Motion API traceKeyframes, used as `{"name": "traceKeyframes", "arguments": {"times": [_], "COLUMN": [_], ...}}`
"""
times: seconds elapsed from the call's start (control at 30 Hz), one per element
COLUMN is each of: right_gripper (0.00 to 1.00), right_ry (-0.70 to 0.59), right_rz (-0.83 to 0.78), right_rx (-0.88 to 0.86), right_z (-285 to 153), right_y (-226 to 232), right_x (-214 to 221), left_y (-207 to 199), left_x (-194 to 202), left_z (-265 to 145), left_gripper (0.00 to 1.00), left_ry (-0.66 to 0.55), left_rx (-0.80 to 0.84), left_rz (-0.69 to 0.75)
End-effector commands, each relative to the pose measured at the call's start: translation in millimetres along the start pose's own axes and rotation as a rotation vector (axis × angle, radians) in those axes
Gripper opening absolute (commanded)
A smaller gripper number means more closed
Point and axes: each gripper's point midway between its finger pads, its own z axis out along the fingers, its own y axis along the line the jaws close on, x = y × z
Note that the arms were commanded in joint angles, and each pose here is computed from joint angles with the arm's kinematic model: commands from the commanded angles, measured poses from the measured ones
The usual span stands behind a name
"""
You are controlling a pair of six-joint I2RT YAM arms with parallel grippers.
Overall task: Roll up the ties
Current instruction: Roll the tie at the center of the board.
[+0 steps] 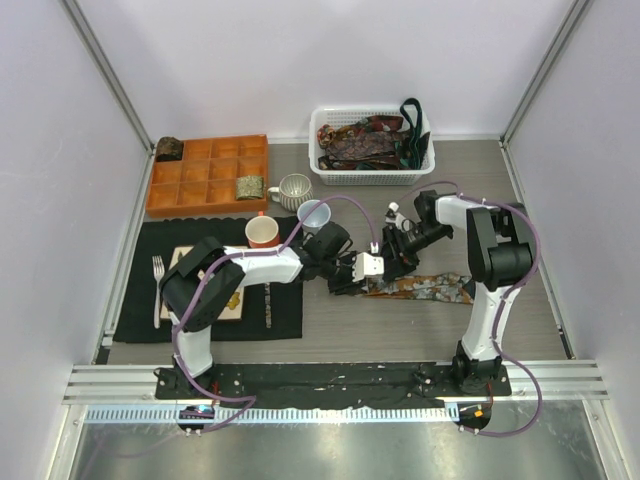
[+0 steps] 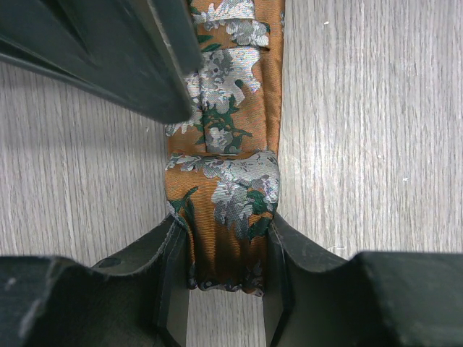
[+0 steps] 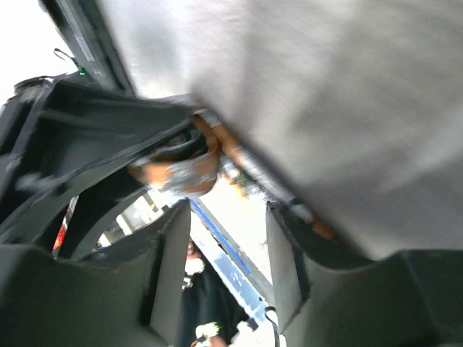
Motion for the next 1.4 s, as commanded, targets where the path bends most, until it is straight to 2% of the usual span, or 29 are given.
{"name": "traceKeyframes", "arguments": {"times": [0.0, 0.17, 0.37, 0.43, 0.47, 0.5, 0.6, 0.7, 0.83, 0.93, 1.0, 1.13, 1.37], "right_gripper": [0.52, 0.52, 0.47, 0.37, 0.30, 0.19, 0.02, 0.01, 0.01, 0.01, 0.01, 0.01, 0.01], "right_ry": [-0.047, -0.018, -0.025, -0.024, -0.024, -0.020, -0.004, 0.014, 0.079, 0.099, 0.100, 0.103, 0.093], "right_rz": [-0.117, -0.130, -0.134, -0.141, -0.136, -0.137, -0.116, -0.069, -0.018, 0.028, 0.026, 0.025, -0.072], "right_rx": [-0.083, -0.086, 0.003, 0.027, 0.036, 0.044, 0.071, 0.099, 0.138, 0.153, 0.163, 0.196, 0.213], "right_z": [-8.9, 18.9, 33.8, 35.2, 35.0, 35.9, 36.2, 33.4, 28.6, 24.8, 23.7, 25.0, 37.9], "right_y": [41.1, 55.5, 30.9, 25.3, 22.3, 20.1, 9.4, -5.8, -36.8, -53.4, -57.5, -64.0, -53.6], "right_x": [7.7, 15.6, 0.8, 0.2, 0.8, 2.1, 6.7, 13.6, 27.1, 32.6, 32.1, 26.9, -4.5], "left_y": [-17.6, -16.1, -19.6, -20.4, -20.6, -21.3, -21.9, -18.3, -2.5, 4.3, 10.8, 8.0, 1.2], "left_x": [61.8, 59.9, 62.3, 62.4, 61.2, 60.5, 57.2, 48.2, 5.0, -30.0, -49.8, -63.2, -50.7], "left_z": [0.1, 1.0, -3.1, -3.9, -4.0, -3.9, -3.6, -5.0, -17.6, -22.0, -23.5, -18.9, -7.3], "left_gripper": [0.25, 0.27, 0.29, 0.31, 0.31, 0.31, 0.33, 0.43, 0.64, 0.72, 0.73, 0.76, 0.77], "left_ry": [0.212, 0.212, 0.217, 0.213, 0.210, 0.208, 0.194, 0.165, 0.019, -0.093, -0.151, -0.203, -0.188], "left_rx": [0.028, 0.022, 0.022, 0.024, 0.022, 0.023, 0.031, 0.025, -0.005, -0.011, -0.021, -0.003, -0.001], "left_rz": [-0.083, -0.083, -0.086, -0.087, -0.086, -0.086, -0.090, -0.097, -0.151, -0.161, -0.172, -0.153, -0.101]}}
